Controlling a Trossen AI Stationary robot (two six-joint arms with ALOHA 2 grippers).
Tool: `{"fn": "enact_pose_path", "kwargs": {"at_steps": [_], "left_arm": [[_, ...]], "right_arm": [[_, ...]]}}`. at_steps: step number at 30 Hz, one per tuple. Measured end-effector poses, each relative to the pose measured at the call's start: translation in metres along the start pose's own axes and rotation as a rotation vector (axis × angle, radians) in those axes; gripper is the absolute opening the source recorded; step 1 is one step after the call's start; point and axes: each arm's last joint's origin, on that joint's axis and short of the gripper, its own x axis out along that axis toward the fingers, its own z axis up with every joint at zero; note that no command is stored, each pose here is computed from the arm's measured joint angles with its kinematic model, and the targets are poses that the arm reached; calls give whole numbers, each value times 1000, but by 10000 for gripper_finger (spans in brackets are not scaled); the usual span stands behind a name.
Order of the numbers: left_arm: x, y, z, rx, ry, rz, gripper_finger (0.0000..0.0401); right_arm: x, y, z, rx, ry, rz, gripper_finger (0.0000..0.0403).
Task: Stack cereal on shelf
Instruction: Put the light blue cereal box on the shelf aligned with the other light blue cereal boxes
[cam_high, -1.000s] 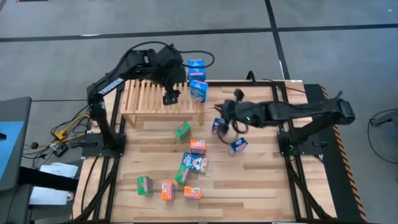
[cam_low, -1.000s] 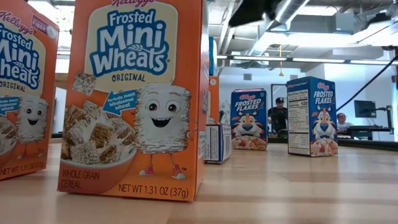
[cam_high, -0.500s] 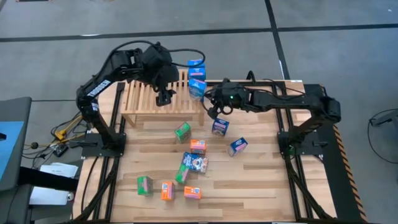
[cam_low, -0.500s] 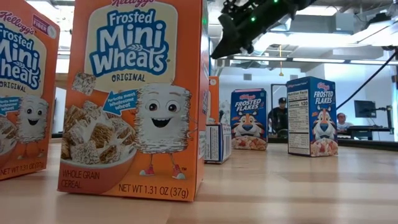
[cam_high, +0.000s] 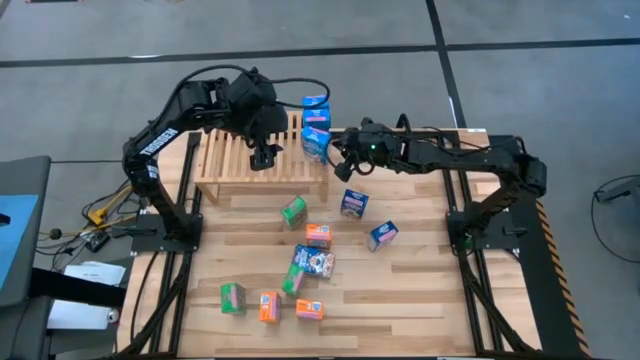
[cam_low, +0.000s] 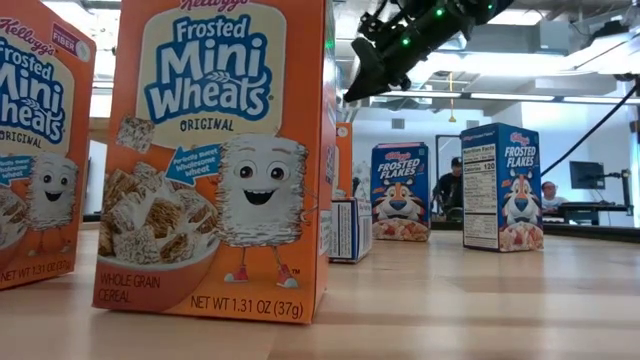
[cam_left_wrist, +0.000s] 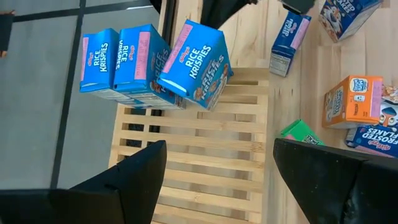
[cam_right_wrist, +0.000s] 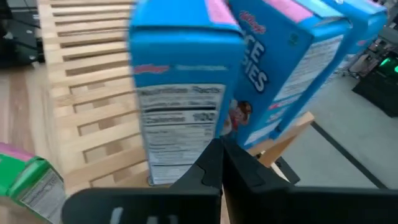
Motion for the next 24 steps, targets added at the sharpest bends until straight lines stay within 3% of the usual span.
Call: {"fn": "enact_pose_path", "kwargs": {"at_steps": [5, 13, 24], "left_arm": [[0, 0, 0, 10, 0, 0, 285], [0, 0, 0, 17, 0, -2, 285], [0, 1, 0, 23, 2, 4, 285]], "right_arm": [[0, 0, 0, 4, 0, 4, 19], [-35, 27, 15, 11, -29, 138, 15], [-18, 33, 20, 48, -124, 146, 16]]}}
